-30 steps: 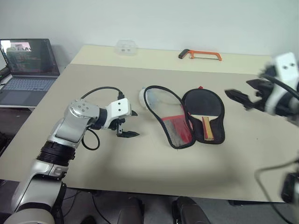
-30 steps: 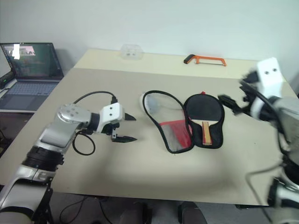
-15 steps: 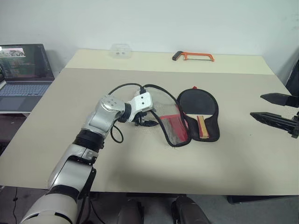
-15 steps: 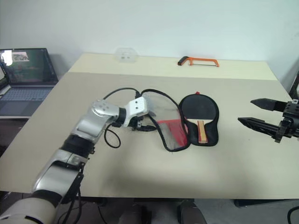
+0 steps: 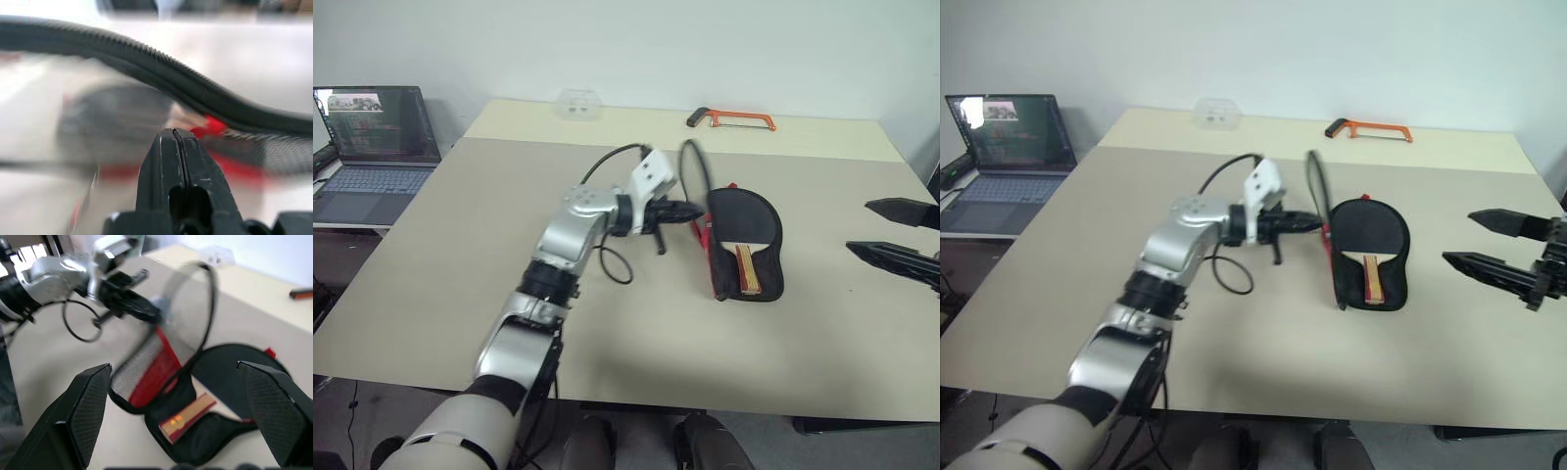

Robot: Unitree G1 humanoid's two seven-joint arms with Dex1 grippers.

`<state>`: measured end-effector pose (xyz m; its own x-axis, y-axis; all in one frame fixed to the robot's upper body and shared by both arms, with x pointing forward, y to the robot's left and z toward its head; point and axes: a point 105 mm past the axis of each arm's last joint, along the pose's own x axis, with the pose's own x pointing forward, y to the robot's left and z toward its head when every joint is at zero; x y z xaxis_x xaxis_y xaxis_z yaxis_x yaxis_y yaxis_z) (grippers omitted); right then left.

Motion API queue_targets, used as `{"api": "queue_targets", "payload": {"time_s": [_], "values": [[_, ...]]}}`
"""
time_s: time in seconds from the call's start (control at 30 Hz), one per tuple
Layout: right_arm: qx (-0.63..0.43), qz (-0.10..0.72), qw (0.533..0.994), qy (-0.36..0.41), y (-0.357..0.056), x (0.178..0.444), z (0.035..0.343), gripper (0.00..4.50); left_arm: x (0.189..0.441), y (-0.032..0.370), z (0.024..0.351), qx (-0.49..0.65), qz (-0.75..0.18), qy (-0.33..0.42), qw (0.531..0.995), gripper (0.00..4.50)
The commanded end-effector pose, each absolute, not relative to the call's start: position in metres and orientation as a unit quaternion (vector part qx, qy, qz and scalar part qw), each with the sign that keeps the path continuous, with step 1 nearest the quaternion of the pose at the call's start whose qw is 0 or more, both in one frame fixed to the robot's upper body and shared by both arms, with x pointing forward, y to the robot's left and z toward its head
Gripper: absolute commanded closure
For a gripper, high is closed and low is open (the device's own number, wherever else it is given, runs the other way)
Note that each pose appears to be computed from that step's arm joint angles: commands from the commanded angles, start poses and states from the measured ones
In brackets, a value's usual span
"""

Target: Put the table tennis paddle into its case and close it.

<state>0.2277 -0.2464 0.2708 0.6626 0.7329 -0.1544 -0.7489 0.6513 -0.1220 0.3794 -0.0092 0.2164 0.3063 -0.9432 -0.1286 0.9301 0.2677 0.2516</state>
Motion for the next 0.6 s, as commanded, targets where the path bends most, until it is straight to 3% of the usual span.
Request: {"api": "queue_targets", "payload": {"time_s": [0.03, 0.2, 0.43, 0.53, 0.6], "values": [[-0.109, 0.389, 0.914, 0.029, -0.251, 0.221, 0.282, 0.0, 0.397, -0.041, 0.227, 0.158, -0.536, -0.03, 0.829, 4.46], [-0.113, 0.382, 0.917, 0.017, -0.248, 0.222, 0.283, 0.0, 0.398, -0.1, 0.172, 0.191, -0.492, 0.039, 0.849, 4.46], [-0.105, 0.383, 0.918, 0.017, -0.238, 0.22, 0.276, 0.0, 0.384, -0.118, 0.107, 0.304, -0.46, 0.061, 0.832, 4.46], [-0.096, 0.379, 0.92, 0.025, -0.236, 0.219, 0.271, 0.0, 0.388, -0.113, 0.104, 0.32, -0.444, 0.054, 0.835, 4.46], [-0.059, 0.373, 0.926, 0.025, -0.236, 0.22, 0.266, 0.0, 0.398, -0.115, 0.15, 0.259, -0.446, -0.012, 0.857, 4.46]]}}
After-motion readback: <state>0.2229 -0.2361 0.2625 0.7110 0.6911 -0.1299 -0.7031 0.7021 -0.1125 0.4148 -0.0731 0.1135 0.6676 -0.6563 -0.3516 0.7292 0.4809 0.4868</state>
